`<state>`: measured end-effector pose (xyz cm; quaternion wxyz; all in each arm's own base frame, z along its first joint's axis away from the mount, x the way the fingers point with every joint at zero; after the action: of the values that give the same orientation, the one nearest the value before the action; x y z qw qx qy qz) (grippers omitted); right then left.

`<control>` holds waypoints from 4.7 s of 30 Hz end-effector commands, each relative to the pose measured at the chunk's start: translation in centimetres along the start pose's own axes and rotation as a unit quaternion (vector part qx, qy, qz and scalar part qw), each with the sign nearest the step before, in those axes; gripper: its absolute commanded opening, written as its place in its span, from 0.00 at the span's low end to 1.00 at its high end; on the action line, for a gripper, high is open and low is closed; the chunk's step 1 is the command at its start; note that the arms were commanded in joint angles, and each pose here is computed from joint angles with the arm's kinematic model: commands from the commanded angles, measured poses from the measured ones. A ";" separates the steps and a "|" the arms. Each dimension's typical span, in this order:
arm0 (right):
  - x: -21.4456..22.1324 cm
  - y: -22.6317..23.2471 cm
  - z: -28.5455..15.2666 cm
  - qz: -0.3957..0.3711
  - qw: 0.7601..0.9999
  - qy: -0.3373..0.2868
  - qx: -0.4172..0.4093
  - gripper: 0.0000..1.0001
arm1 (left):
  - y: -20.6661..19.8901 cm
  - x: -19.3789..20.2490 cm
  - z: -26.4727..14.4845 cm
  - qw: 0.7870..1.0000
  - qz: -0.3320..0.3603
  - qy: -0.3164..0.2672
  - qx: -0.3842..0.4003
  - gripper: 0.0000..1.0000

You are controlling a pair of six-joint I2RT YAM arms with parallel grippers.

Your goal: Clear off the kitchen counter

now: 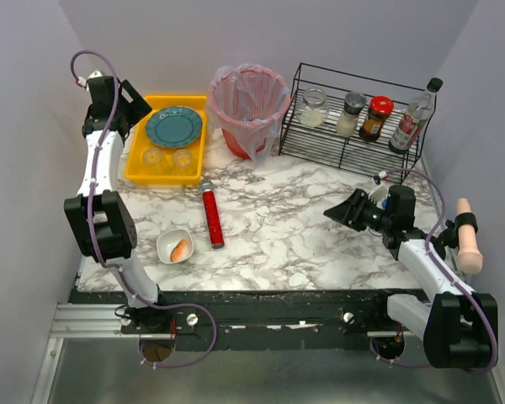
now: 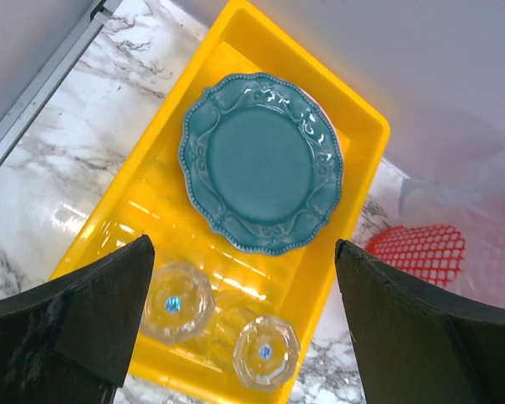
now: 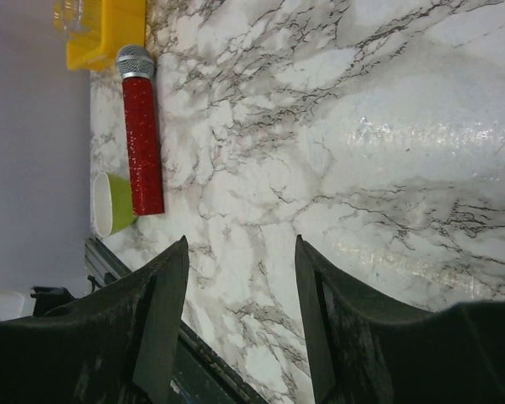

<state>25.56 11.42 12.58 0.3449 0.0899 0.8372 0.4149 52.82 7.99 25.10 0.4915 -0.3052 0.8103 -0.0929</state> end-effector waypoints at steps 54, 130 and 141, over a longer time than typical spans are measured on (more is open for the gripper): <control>20.8 24.7 22.7 -0.268 0.906 0.305 -0.124 0.60 | 6.6 14.5 -14.4 0.998 0.010 0.062 0.018 0.99; 18.7 26.7 23.6 -0.264 0.924 0.257 -0.102 0.01 | 6.7 13.8 -14.6 0.998 -0.002 0.054 0.030 0.99; 12.1 23.9 19.9 -0.278 0.939 0.199 -0.038 0.01 | 4.0 13.4 -16.0 0.994 -0.019 0.055 0.096 0.99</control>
<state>24.50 48.16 14.95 0.2419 -0.2648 0.8534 0.3783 33.13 2.25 19.49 0.4567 -0.2792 0.8310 -0.1516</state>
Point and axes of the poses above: each gripper's point midway between its finger pads, its own z axis out along the fingers, its own y axis along the line the jaws close on, x = y × z, the point moved 2 cm from there along -z, back along the fingers, and after that the axes turned 1 degree about -z, right-handed, at the moved point
